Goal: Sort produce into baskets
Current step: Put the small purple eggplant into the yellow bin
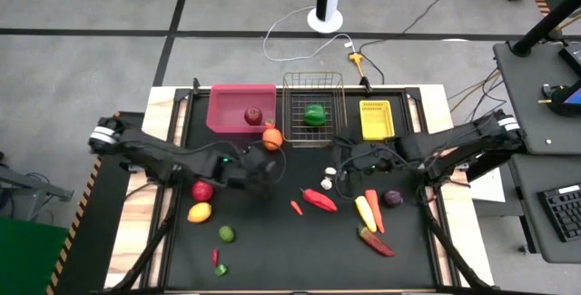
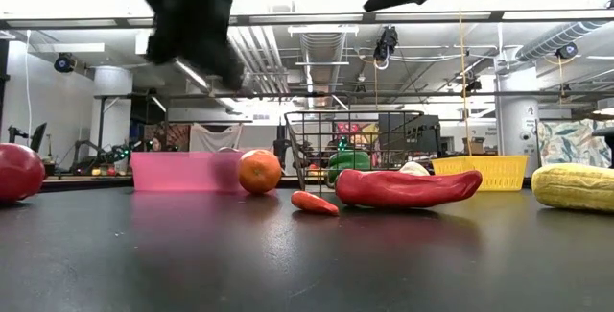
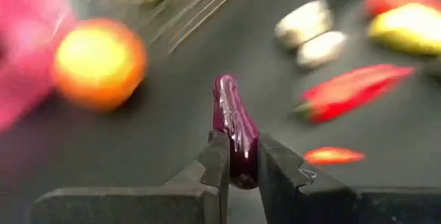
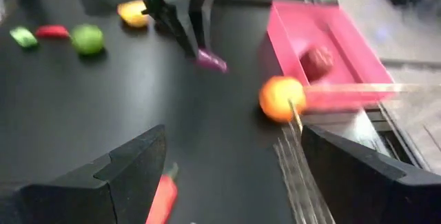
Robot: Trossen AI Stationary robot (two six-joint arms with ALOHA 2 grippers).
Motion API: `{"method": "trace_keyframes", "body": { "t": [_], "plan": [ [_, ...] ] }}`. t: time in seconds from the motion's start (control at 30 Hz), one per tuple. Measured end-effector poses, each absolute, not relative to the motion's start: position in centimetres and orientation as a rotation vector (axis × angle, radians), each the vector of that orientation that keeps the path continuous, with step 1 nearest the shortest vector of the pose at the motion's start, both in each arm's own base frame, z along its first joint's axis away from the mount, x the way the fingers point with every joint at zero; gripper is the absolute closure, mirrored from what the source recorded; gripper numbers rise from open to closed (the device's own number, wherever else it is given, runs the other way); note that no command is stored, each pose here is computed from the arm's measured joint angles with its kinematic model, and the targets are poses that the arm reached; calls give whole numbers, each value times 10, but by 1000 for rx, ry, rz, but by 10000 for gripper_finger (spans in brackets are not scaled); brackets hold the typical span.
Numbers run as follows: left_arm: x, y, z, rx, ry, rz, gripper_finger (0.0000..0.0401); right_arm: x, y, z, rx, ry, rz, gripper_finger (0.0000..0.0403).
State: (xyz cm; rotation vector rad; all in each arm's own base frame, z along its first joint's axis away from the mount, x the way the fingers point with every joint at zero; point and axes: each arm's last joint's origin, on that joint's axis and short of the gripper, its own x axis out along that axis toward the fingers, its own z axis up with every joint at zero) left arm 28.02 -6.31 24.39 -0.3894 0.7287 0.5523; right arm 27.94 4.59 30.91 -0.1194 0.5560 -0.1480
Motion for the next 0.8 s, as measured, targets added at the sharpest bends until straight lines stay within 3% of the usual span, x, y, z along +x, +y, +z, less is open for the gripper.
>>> {"method": "trace_keyframes", "body": {
  "t": [0.23, 0.43, 0.8],
  "plan": [
    [281, -96, 285, -158, 430, 250, 364, 286, 52, 282, -104, 201, -3, 78],
    [291, -106, 293, -20, 295, 168, 364, 283, 58, 273, -82, -115, 190, 78],
    [325, -123, 279, 139, 114, 8, 364, 301, 64, 254, -90, -218, 291, 95]
  ]
}}
